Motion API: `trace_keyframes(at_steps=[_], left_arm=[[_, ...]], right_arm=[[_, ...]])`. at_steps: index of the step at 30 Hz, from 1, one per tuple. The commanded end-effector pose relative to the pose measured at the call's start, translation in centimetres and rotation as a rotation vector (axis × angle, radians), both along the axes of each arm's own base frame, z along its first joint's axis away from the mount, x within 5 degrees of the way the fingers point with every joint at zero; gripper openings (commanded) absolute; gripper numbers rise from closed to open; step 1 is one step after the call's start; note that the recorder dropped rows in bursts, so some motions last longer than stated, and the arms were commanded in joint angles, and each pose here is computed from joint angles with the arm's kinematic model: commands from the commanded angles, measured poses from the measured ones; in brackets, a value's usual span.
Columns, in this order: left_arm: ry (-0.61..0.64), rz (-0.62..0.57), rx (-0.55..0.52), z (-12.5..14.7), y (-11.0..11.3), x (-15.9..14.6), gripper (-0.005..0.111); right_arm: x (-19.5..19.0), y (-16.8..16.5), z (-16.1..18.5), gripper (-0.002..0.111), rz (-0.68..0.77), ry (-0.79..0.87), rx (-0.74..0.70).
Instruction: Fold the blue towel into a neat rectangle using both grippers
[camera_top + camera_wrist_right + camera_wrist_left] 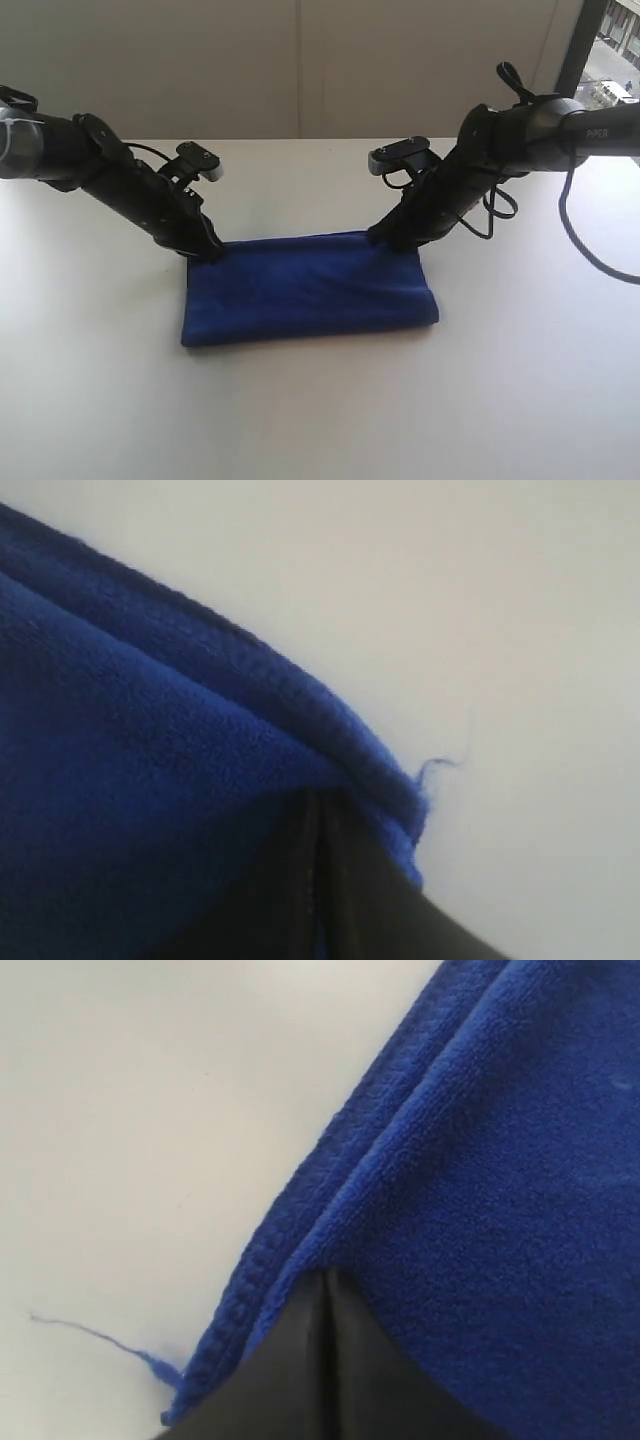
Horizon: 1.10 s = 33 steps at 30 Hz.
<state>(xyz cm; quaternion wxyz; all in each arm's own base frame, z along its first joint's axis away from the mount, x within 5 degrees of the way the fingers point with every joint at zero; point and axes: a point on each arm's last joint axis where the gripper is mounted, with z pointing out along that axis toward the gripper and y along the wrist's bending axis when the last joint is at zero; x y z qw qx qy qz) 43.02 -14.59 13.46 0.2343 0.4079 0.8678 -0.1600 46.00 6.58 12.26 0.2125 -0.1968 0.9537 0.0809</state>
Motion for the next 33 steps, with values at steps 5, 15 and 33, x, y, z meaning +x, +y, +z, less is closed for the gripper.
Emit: trace_keyframes(at_steps=[5, 15, 33], left_arm=[[0.056, -0.053, 0.168, -2.3, 1.6, -0.6, 0.000], [0.041, -0.028, 0.153, -1.5, 1.5, -0.5, 0.000], [-0.211, 0.009, -0.124, 16.8, 1.2, -5.5, 0.000]], right_arm=[[-0.3, -2.3, -2.0, 0.000, -0.015, 0.070, -0.047], [-0.3, -2.1, -1.5, 0.000, -0.022, 0.054, -0.026], [-3.9, -0.7, 14.3, 0.000, -0.010, -0.215, 0.102]])
